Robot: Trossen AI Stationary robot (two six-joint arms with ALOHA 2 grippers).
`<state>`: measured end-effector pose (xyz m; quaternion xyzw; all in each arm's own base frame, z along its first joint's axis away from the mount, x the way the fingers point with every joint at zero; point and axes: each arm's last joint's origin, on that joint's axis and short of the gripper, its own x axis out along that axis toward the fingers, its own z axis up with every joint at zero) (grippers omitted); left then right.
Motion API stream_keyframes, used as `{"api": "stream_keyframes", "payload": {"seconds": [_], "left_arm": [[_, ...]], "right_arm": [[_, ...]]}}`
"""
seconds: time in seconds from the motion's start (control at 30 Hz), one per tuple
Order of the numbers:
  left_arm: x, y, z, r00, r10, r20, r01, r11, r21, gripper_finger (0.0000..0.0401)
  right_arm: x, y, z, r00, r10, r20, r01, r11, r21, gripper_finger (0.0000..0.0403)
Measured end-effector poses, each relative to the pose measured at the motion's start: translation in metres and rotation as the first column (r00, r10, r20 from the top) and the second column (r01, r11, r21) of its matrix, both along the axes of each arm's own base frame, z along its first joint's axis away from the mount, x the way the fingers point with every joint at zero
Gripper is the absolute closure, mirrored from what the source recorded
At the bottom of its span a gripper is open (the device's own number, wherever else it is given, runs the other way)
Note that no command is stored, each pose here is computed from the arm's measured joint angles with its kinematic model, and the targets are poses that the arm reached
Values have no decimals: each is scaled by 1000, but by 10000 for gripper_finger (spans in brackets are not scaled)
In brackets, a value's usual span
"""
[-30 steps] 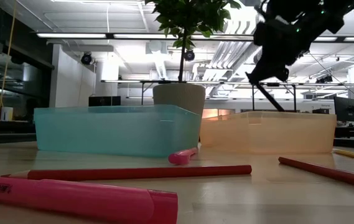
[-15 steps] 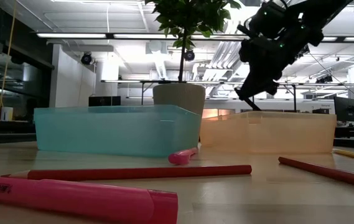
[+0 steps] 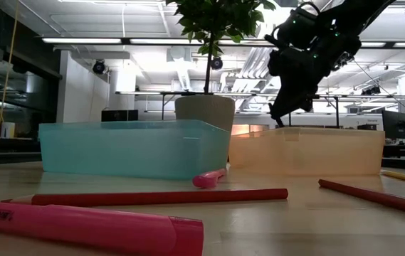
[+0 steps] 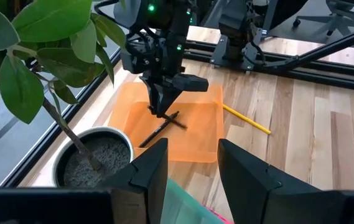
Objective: Sort pens & pencils
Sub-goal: Put the bottom black pen into the orange bin, then put the bottom pink pen into the orange bin
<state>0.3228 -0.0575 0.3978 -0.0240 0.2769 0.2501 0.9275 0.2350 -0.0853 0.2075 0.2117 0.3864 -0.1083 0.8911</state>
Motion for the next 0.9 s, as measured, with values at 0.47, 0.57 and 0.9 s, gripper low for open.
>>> {"api": "stream_keyframes", "payload": {"seconds": [0.47,0.57,0.9], "left_arm": [[-1,0,-1,1000,2,-13,-2,1000,1,274],[-2,0,-2,1000,9,-28,-9,1000,-5,274],[-22,-2,11,999,49,-1,-49,998,43,274]], "right_arm": [[1,0,1,1000,2,14,-2,1000,-2,334],[1,0,1,1000,1,14,-1,1000,-1,334],[-5,2,25,988,-23,155,21,1000,12,334]]}}
